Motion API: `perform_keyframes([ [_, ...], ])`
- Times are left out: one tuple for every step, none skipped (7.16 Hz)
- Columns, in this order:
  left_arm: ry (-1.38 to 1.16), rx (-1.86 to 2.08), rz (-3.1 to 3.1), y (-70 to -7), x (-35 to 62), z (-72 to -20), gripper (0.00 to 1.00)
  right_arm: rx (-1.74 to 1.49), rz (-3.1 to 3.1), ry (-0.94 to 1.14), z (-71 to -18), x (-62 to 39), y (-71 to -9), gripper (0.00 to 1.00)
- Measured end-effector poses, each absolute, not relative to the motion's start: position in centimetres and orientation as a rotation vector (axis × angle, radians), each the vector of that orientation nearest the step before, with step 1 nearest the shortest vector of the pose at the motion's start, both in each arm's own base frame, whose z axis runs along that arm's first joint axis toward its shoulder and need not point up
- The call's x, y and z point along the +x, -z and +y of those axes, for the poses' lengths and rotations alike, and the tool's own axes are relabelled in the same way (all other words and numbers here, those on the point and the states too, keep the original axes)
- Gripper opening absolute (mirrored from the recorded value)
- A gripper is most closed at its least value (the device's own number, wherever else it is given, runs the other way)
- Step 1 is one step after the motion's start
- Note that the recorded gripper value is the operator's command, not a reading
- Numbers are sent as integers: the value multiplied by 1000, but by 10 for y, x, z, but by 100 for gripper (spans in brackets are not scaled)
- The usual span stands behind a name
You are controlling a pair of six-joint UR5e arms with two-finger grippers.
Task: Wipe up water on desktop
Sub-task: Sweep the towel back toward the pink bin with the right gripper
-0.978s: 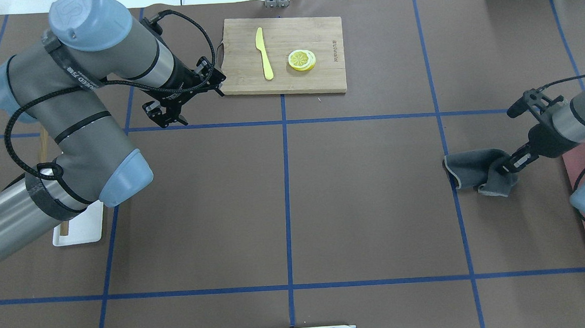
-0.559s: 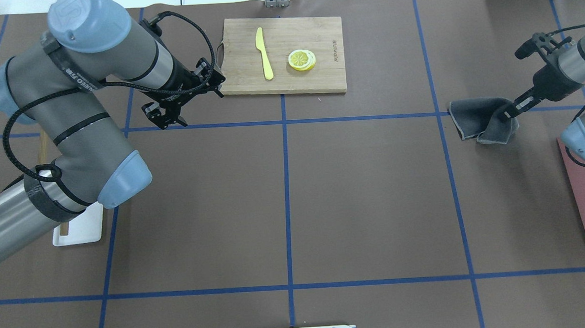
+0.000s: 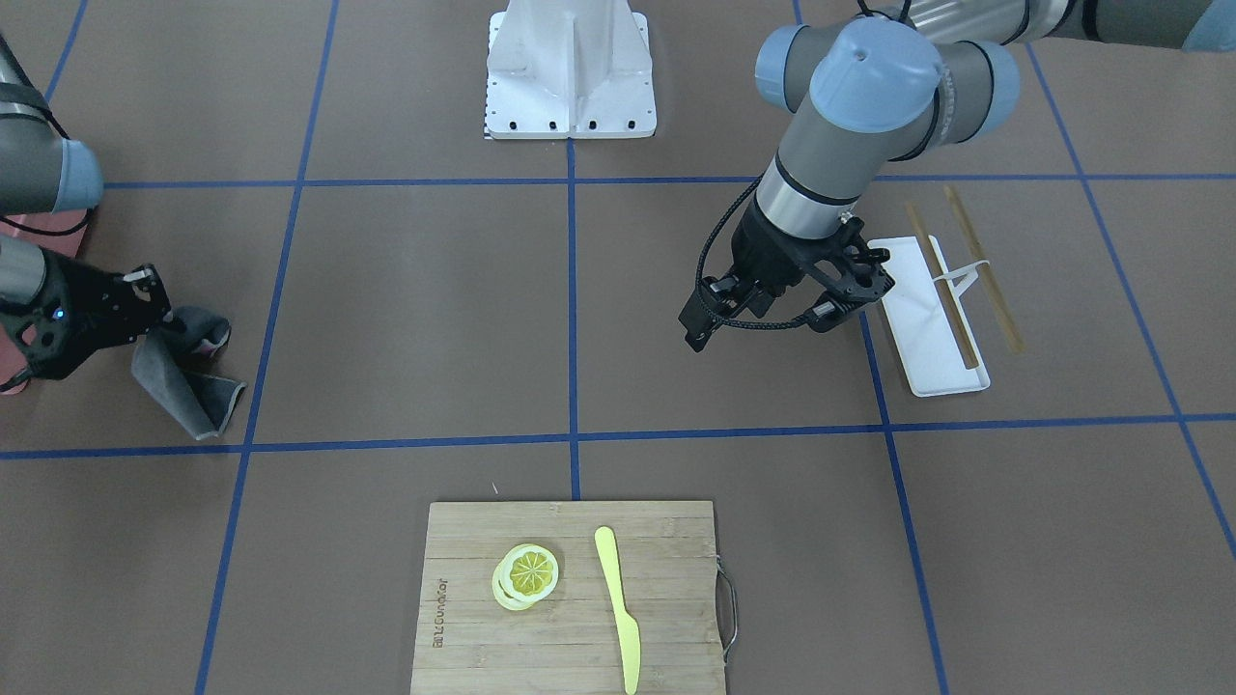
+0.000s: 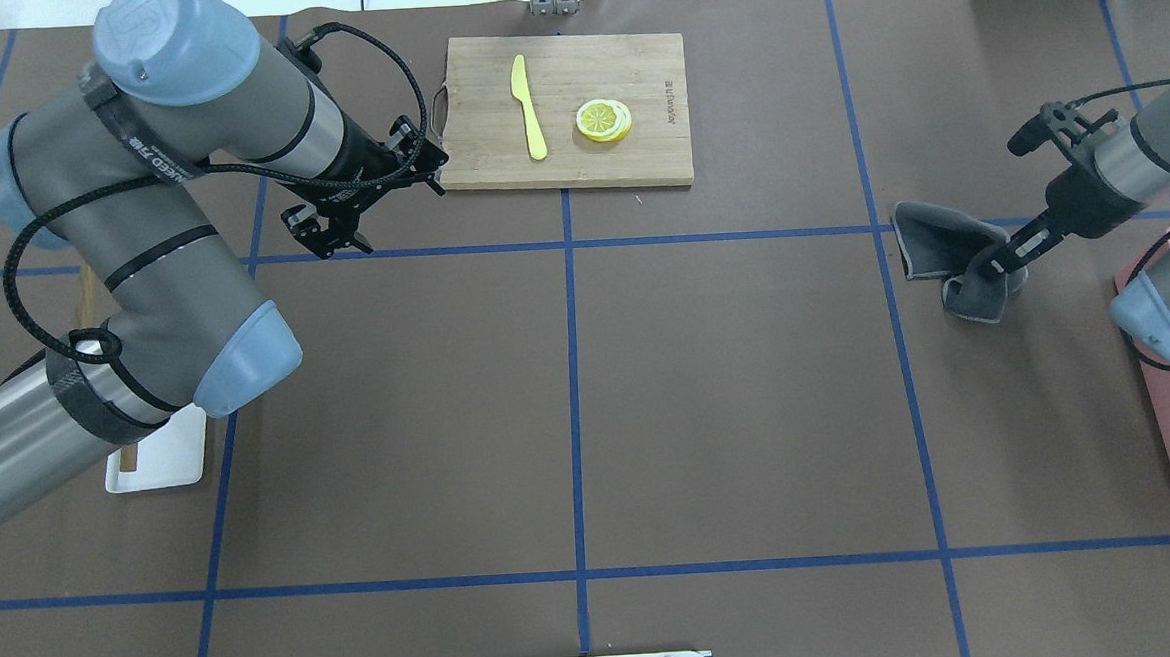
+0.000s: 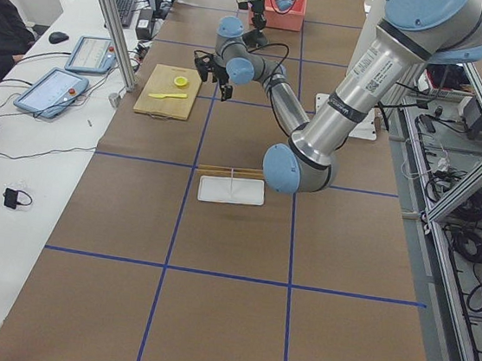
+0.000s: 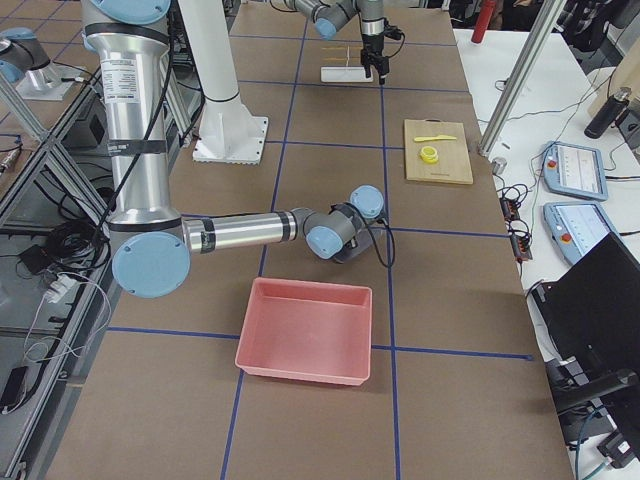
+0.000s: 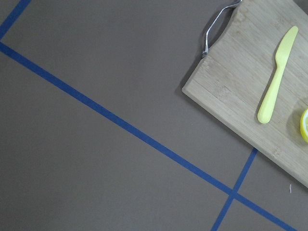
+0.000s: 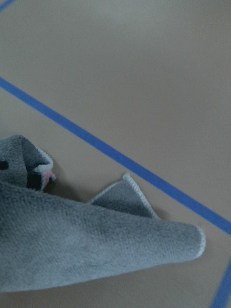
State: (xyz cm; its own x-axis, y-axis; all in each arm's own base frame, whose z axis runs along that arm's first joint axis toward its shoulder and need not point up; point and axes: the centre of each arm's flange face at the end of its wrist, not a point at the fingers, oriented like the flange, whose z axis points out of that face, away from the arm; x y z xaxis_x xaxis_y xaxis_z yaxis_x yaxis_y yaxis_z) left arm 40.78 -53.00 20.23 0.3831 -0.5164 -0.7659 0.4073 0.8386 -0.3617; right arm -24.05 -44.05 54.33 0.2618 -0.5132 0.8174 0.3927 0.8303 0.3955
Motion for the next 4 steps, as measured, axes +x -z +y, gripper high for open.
perform_keyframes([
  [591, -119, 1022, -202, 406, -530, 98, 78, -1199, 636, -402, -235, -533, 0],
  [592, -119, 1021, -203, 405, -529, 98, 49, -1240, 665, -367, -229, -531, 0],
  [593, -119, 1019, -206, 403, -528, 98, 25, -1281, 688, -338, -225, -532, 0],
  [593, -119, 1019, -207, 402, -527, 98, 5, -1310, 694, -320, -226, -531, 0],
])
